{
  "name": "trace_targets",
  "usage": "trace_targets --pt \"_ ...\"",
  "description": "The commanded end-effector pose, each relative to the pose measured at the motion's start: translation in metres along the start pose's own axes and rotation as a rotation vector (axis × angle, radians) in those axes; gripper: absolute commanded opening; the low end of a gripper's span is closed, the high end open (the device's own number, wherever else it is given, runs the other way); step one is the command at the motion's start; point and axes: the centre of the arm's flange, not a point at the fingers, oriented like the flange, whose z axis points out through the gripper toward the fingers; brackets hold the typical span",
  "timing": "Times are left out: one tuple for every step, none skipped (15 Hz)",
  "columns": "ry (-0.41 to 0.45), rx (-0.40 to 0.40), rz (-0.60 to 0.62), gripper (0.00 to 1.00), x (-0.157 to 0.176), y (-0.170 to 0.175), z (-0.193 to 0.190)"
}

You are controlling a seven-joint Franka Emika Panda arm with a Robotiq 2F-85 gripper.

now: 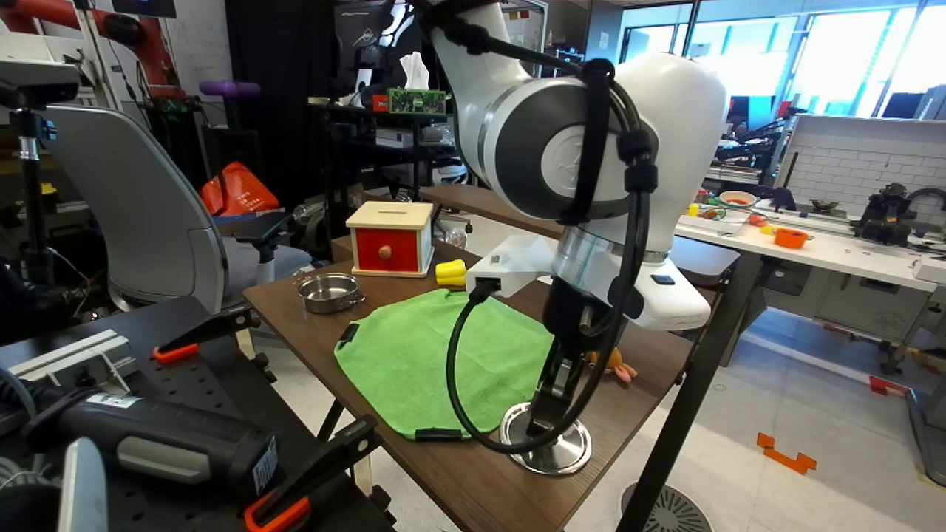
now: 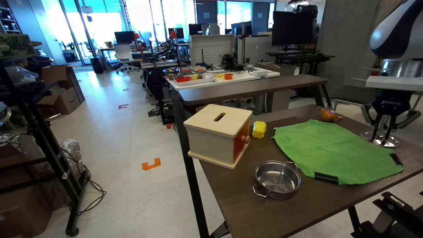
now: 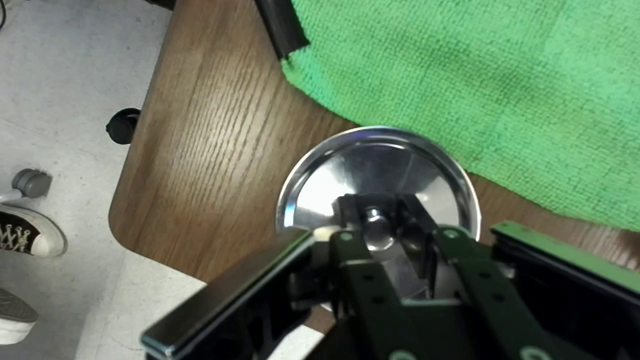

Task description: Remove the lid from the pot

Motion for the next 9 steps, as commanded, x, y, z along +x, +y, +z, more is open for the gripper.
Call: trace_targets --pt "-0.005 0.009 -0.002 0.59 -0.002 -0.004 -0.008" --pt "-0.007 0.015 -0.004 0.67 -0.004 -0.003 -0.011" --pt "-0.008 0.02 -0.007 0.74 -0.005 -0.004 -0.013" --pt "-0.011 0.028 -0.01 0.82 -0.006 -0.004 -0.016" --pt "-0.015 0.046 -0.017 0.89 -0.011 -0.002 -0.026" --pt "-0.009 0.079 -0.041 0.95 -0.023 0.003 -0.043" --pt "0.011 0.102 -0.051 1.0 -0.031 0.006 -0.058" --pt "0.014 0.119 -0.07 1.0 -0.041 0.011 -0.079" --pt "0.02 0.137 -0.086 1.0 -0.049 0.014 -0.095"
